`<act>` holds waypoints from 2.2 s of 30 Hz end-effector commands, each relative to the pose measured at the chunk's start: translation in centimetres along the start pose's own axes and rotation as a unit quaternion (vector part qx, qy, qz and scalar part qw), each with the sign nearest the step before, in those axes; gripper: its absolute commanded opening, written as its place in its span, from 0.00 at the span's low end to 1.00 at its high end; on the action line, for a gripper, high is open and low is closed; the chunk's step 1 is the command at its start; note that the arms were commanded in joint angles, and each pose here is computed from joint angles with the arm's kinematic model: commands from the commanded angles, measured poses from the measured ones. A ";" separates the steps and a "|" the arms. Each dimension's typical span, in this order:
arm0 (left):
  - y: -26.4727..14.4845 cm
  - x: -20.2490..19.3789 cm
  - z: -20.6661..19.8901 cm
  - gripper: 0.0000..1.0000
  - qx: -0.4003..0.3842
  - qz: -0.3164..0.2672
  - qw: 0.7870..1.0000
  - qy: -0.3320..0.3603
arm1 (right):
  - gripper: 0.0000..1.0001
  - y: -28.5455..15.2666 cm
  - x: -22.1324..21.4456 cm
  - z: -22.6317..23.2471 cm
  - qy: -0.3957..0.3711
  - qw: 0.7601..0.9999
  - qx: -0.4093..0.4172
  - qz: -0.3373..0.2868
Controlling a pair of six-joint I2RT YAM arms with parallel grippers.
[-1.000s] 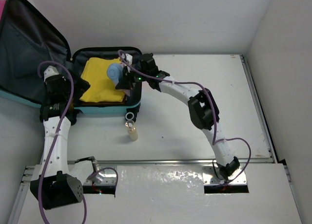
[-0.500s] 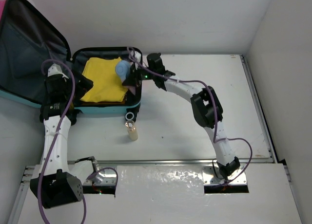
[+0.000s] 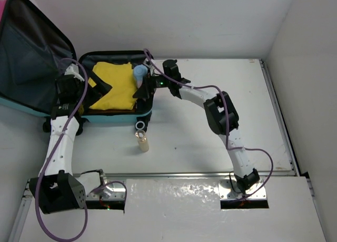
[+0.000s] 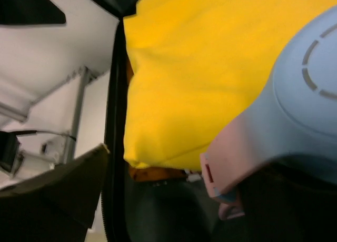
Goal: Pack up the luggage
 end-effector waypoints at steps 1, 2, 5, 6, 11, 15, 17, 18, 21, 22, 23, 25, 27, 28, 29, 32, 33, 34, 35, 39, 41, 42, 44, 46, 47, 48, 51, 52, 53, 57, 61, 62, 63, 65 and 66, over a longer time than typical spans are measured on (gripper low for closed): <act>-0.1 1.5 -2.3 0.94 -0.038 -0.019 0.999 0.029 | 0.99 -0.8 3.4 2.9 -0.052 0.998 0.026 -0.022; 0.0 1.3 -2.6 0.94 -0.041 -0.014 0.999 0.031 | 0.99 -1.1 4.0 3.4 -0.057 0.998 0.024 -0.024; 0.4 1.2 -3.4 0.94 -0.045 -0.008 0.998 0.037 | 0.99 -3.1 6.1 5.9 -0.083 0.996 0.009 -0.030; 0.4 1.2 -3.6 0.94 -0.045 -0.009 0.998 0.039 | 0.99 -3.7 6.5 6.5 -0.091 0.995 -0.001 -0.033; 2.2 0.1 -7.8 0.94 -0.061 0.011 0.997 0.053 | 0.99 -7.3 7.7 8.2 -0.101 0.990 -0.095 -0.031; 4.6 -0.9 -10.5 0.94 -0.074 0.037 0.995 0.059 | 0.99 -8.9 7.3 5.7 -0.067 0.979 -0.192 0.000; 5.7 -2.1 -11.2 0.92 -0.080 0.054 0.993 0.066 | 0.99 -9.9 6.3 4.3 -0.049 0.971 -0.235 0.019; 6.1 -2.6 -11.5 0.92 -0.081 0.059 0.992 0.073 | 0.99 -10.6 5.9 4.1 -0.046 0.966 -0.253 0.022; 7.5 -5.0 -12.6 0.89 -0.076 0.089 0.988 0.103 | 0.99 -13.6 5.6 3.9 -0.033 0.945 -0.326 -0.004; 7.9 -5.7 -12.8 0.86 -0.074 0.098 0.986 0.113 | 0.99 -14.4 5.5 3.8 -0.027 0.940 -0.340 -0.008; 8.4 -7.3 -13.0 0.84 -0.067 0.120 0.982 0.127 | 0.97 -15.3 5.5 3.7 -0.024 0.936 -0.352 -0.014; 8.6 -8.0 -13.5 0.79 -0.053 0.116 0.981 0.145 | 0.92 -16.4 5.3 4.4 -0.028 0.933 -0.358 -0.024; 9.0 -8.7 -13.2 0.76 -0.034 0.114 0.980 0.160 | 0.91 -17.0 4.5 4.7 -0.032 0.932 -0.362 -0.017; 9.1 -9.2 -13.2 0.63 -0.031 0.121 0.978 0.168 | 0.91 -17.3 4.7 5.2 -0.037 0.931 -0.364 -0.019; 9.6 -9.9 -12.9 0.59 -0.017 0.134 0.974 0.181 | 0.91 -17.7 3.9 5.1 -0.035 0.928 -0.370 -0.009; 10.5 -11.7 -12.1 0.48 0.018 0.147 0.967 0.207 | 0.91 -18.9 4.1 5.7 -0.043 0.923 -0.382 -0.017; 10.9 -11.6 -11.5 0.46 0.043 0.134 0.968 0.209 | 0.91 -19.4 3.2 5.7 -0.039 0.921 -0.388 -0.013; 11.2 -11.9 -11.1 0.46 0.057 0.131 0.967 0.212 | 0.91 -20.2 3.2 5.7 -0.036 0.918 -0.395 -0.019; 11.6 -12.1 -10.3 0.46 0.075 0.130 0.966 0.212 | 0.92 -20.9 3.9 6.2 -0.043 0.916 -0.397 -0.036; 11.7 -11.2 -9.1 0.54 0.122 0.096 0.963 0.221 | 0.93 -22.9 3.3 7.1 -0.048 0.910 -0.411 -0.038; 11.2 -10.9 -9.4 0.59 0.119 0.089 0.964 0.222 | 0.95 -23.3 3.2 7.3 -0.050 0.909 -0.413 -0.031; 11.1 -10.9 -9.5 0.63 0.119 0.085 0.964 0.223 | 0.95 -23.4 3.2 7.5 -0.055 0.909 -0.413 -0.028; 11.2 -10.5 -9.7 0.65 0.120 0.074 0.963 0.228 | 0.96 -23.5 2.9 7.6 -0.055 0.909 -0.412 -0.025; 11.7 -10.6 -9.6 0.65 0.129 0.081 0.960 0.235 | 0.97 -23.6 2.6 7.8 -0.054 0.910 -0.410 -0.026; 11.9 -10.9 -9.6 0.65 0.124 0.089 0.959 0.237 | 0.98 -23.6 2.1 7.8 -0.052 0.911 -0.409 -0.022; 12.2 -11.0 -9.8 0.65 0.119 0.090 0.960 0.238 | 0.98 -23.7 2.2 8.0 -0.055 0.911 -0.408 -0.024; 13.4 -11.8 -9.8 0.63 0.113 0.104 0.957 0.246 | 0.99 -23.9 1.7 8.3 -0.055 0.911 -0.409 -0.021; 13.6 -12.2 -9.7 0.62 0.114 0.112 0.956 0.248 | 0.99 -24.0 1.7 8.3 -0.056 0.910 -0.409 -0.021; 13.9 -12.6 -9.7 0.58 0.112 0.119 0.955 0.249 | 0.99 -24.0 1.6 8.4 -0.058 0.911 -0.409 -0.019; 14.9 -14.3 -9.8 0.48 0.106 0.139 0.949 0.263 | 0.99 -24.2 1.6 8.7 -0.062 0.911 -0.408 -0.020; 15.3 -14.4 -9.7 0.46 0.121 0.131 0.946 0.270 | 0.99 -24.4 1.3 9.0 -0.065 0.912 -0.404 -0.017; 15.4 -14.3 -9.7 0.50 0.126 0.128 0.945 0.272 | 0.99 -24.4 1.3 9.1 -0.065 0.912 -0.404 -0.017; 15.5 -14.4 -9.5 0.52 0.133 0.129 0.944 0.274 | 0.99 -24.4 1.2 9.1 -0.066 0.913 -0.403 -0.016; 15.8 -14.0 -8.8 0.51 0.158 0.115 0.940 0.280 | 0.99 -24.4 1.0 9.1 -0.065 0.913 -0.402 -0.014; 15.8 -13.8 -8.6 0.43 0.170 0.107 0.938 0.281 | 0.99 -24.4 0.9 9.2 -0.064 0.914 -0.401 -0.014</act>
Point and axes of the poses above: each gripper's point midway between its finger pads, its own y axis out along the fingers, its own z axis along the line the jaws close on, x = y × z, the point moved 4 cm from there along -y, back along the fingers, and after that the axes turned 6 degrees about -y, right-handed, at the moved point
